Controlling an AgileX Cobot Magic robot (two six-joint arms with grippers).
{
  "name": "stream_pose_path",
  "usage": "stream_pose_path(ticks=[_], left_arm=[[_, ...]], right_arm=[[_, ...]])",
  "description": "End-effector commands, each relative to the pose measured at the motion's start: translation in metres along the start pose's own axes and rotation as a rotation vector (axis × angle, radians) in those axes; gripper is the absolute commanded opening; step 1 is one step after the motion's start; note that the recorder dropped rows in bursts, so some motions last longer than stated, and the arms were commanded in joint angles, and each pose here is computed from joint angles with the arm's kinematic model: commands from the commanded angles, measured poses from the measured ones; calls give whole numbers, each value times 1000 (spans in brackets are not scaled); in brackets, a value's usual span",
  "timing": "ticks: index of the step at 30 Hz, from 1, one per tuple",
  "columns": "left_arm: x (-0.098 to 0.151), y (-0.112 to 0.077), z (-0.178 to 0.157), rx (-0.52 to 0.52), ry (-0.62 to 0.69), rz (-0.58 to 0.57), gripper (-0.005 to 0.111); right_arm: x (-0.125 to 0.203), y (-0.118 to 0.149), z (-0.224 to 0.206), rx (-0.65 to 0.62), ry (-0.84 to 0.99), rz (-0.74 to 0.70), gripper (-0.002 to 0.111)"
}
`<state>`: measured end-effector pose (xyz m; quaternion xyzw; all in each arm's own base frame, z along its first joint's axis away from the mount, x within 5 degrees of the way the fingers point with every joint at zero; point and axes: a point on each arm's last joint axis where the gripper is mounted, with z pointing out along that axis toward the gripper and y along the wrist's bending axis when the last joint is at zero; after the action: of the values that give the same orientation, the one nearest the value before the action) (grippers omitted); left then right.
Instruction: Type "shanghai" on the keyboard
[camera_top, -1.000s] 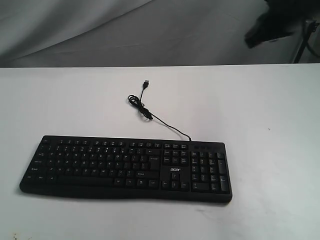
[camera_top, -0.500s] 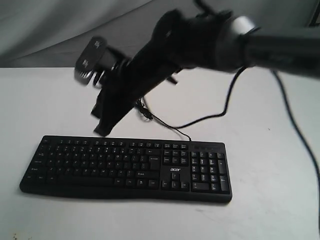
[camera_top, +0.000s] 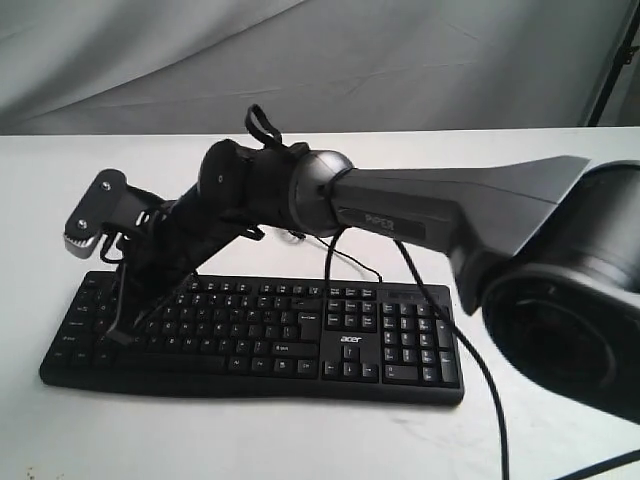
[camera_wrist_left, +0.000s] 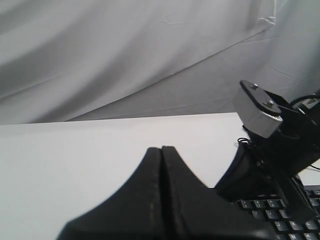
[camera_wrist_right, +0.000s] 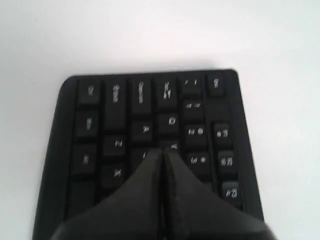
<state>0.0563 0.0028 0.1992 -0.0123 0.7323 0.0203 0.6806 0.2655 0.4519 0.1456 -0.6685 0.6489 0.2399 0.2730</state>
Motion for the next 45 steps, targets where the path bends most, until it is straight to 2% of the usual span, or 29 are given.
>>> stream_pose_path(ticks=[1, 8, 37, 45], left_arm=[[0, 0, 0, 7, -7, -2, 0], [0, 0, 0, 7, -7, -2, 0], [0, 0, 0, 7, -7, -2, 0], [0, 0, 0, 7, -7, -2, 0]], right_arm=[[-14, 6, 15, -19, -5, 8, 0], [-11, 13, 28, -22, 4, 12, 0], [7, 11, 45, -2, 66, 9, 0], [-23, 7, 0, 37, 58, -60, 0]])
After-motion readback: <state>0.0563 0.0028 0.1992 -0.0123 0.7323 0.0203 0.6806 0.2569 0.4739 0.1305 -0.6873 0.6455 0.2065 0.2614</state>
